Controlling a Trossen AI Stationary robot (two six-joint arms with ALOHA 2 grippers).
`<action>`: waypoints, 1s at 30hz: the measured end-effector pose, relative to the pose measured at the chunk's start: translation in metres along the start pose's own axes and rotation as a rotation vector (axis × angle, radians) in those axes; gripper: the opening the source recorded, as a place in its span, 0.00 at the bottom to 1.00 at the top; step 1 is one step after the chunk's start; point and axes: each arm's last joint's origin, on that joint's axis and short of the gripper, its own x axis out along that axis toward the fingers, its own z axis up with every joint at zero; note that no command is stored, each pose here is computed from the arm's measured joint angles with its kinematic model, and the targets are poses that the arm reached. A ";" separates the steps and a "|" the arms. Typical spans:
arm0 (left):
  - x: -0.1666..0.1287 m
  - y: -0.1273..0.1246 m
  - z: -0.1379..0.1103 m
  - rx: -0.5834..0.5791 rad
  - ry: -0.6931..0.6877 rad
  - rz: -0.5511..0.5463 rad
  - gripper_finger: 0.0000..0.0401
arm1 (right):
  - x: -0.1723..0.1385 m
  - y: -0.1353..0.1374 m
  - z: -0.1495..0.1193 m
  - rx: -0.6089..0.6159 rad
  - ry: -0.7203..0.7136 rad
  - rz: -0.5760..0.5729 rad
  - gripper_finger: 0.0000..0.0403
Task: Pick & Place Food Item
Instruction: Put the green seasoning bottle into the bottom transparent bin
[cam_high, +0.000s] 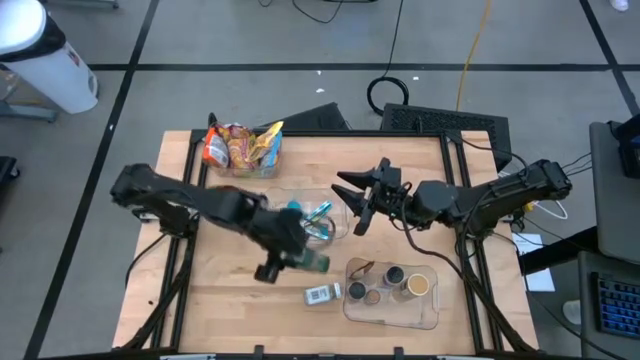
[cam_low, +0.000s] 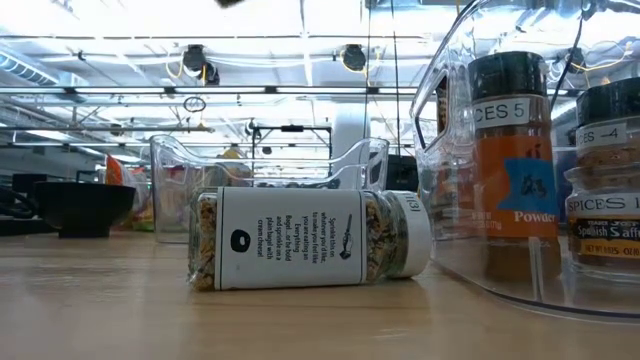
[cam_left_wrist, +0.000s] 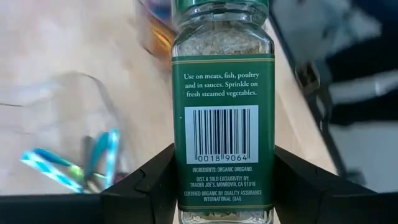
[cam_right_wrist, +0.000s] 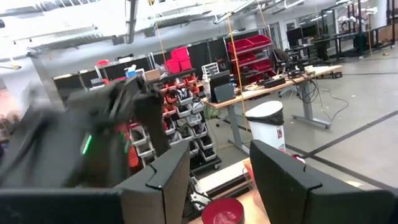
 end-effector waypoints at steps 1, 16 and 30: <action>-0.012 0.003 0.000 -0.017 -0.037 0.008 0.51 | -0.001 0.001 0.000 -0.005 0.002 0.004 0.40; -0.057 0.020 0.009 -0.105 -0.539 -0.155 0.51 | -0.006 0.012 -0.003 -0.021 0.019 0.114 0.40; -0.035 0.037 0.000 -0.209 -0.563 -0.116 0.51 | 0.000 0.012 -0.009 0.116 0.066 0.197 0.60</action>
